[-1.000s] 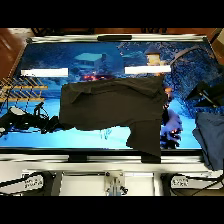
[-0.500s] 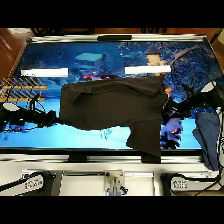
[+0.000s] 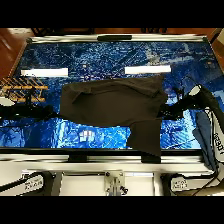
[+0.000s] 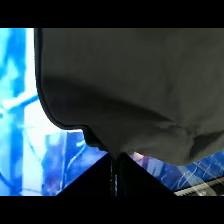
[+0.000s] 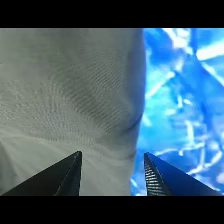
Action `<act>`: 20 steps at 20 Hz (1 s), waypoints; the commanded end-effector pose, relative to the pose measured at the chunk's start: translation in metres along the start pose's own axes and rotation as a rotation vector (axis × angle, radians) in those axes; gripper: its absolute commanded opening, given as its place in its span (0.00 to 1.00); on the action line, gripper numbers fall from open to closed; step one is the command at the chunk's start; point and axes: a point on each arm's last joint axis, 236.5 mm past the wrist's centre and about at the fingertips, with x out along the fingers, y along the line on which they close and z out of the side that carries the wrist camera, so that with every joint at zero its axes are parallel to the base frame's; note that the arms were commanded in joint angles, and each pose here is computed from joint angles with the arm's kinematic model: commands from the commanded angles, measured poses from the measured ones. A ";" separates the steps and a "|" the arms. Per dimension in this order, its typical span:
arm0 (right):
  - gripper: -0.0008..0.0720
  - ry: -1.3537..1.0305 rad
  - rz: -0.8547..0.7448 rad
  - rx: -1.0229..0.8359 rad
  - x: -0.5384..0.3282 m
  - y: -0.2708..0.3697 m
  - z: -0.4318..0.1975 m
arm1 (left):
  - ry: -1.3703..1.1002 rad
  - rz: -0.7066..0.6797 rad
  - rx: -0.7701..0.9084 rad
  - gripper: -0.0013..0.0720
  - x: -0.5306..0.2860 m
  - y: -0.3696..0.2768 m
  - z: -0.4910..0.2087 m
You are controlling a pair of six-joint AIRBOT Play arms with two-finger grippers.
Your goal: Fold the shirts.
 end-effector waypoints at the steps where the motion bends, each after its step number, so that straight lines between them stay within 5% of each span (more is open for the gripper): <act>1: 0.69 -0.003 0.029 0.014 0.004 0.006 0.002 | -0.015 0.001 0.012 0.06 -0.004 -0.002 0.006; 4: 0.69 0.017 0.048 0.016 0.011 0.013 0.000 | -0.022 0.010 0.015 0.06 -0.004 0.000 0.008; 8: 0.14 0.021 -0.017 0.011 0.019 0.009 0.001 | -0.023 0.012 0.016 0.06 -0.004 0.000 0.008; 9: 0.11 0.013 -0.011 0.007 0.016 0.012 0.002 | -0.025 0.012 0.019 0.06 -0.005 0.001 0.009; 14: 0.11 -0.307 -0.021 -0.232 -0.100 0.060 0.033 | -0.297 0.032 0.226 0.05 -0.098 -0.059 0.078; 17: 0.11 -0.828 -0.095 -0.483 -0.298 0.137 0.029 | -0.747 0.071 0.487 0.06 -0.266 -0.169 0.118; 20: 0.11 -1.481 -0.212 -0.638 -0.507 0.205 -0.074 | -1.253 0.066 0.693 0.06 -0.446 -0.288 0.061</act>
